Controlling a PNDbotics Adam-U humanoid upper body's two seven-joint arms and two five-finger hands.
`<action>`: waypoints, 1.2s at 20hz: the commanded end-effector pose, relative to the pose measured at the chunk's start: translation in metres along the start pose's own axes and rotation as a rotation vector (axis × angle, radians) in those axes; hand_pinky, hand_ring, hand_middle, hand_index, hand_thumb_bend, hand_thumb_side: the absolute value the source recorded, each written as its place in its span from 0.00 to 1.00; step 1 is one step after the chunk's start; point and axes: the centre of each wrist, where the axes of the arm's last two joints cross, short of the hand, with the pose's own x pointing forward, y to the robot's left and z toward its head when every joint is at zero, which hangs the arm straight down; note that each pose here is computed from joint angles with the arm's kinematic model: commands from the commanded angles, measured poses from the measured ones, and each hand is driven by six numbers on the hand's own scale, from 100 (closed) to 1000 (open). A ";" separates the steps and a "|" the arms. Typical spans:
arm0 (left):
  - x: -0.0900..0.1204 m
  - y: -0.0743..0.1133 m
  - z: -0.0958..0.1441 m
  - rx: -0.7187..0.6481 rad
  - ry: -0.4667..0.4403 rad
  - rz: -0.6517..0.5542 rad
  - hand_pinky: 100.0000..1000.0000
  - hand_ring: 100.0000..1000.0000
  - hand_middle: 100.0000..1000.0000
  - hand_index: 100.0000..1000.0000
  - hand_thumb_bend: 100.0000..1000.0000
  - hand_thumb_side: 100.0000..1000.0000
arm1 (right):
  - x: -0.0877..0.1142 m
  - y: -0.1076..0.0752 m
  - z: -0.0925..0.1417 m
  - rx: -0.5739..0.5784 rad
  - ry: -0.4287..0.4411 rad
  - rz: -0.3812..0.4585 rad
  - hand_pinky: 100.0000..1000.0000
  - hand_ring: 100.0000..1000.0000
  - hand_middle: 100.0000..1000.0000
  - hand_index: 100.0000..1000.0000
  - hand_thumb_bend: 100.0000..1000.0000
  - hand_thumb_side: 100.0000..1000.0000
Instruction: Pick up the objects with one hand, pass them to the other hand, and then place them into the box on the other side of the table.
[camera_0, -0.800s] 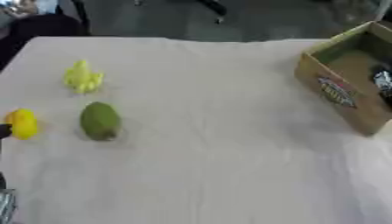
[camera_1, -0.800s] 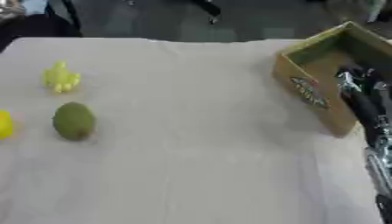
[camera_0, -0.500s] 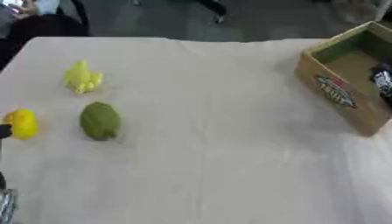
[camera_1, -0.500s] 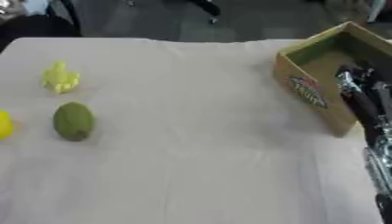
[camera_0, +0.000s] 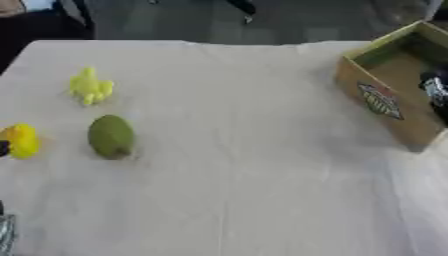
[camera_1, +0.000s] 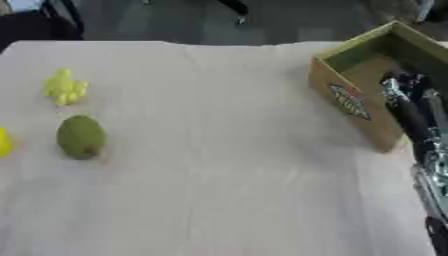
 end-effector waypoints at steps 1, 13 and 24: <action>0.014 0.006 -0.013 0.004 -0.057 -0.014 0.57 0.49 0.63 0.74 0.30 0.64 | 0.010 -0.008 -0.005 -0.018 -0.038 0.015 1.00 0.85 0.77 0.95 0.00 0.58; 0.039 0.013 -0.033 -0.055 -0.135 -0.093 0.57 0.50 0.64 0.75 0.30 0.61 | 0.011 -0.012 -0.004 -0.030 -0.045 0.011 1.00 0.85 0.77 0.95 0.00 0.58; 0.117 0.038 -0.096 -0.266 -0.182 -0.409 0.62 0.55 0.69 0.80 0.35 0.56 | 0.012 -0.013 -0.001 -0.019 -0.049 0.038 1.00 0.85 0.77 0.95 0.00 0.58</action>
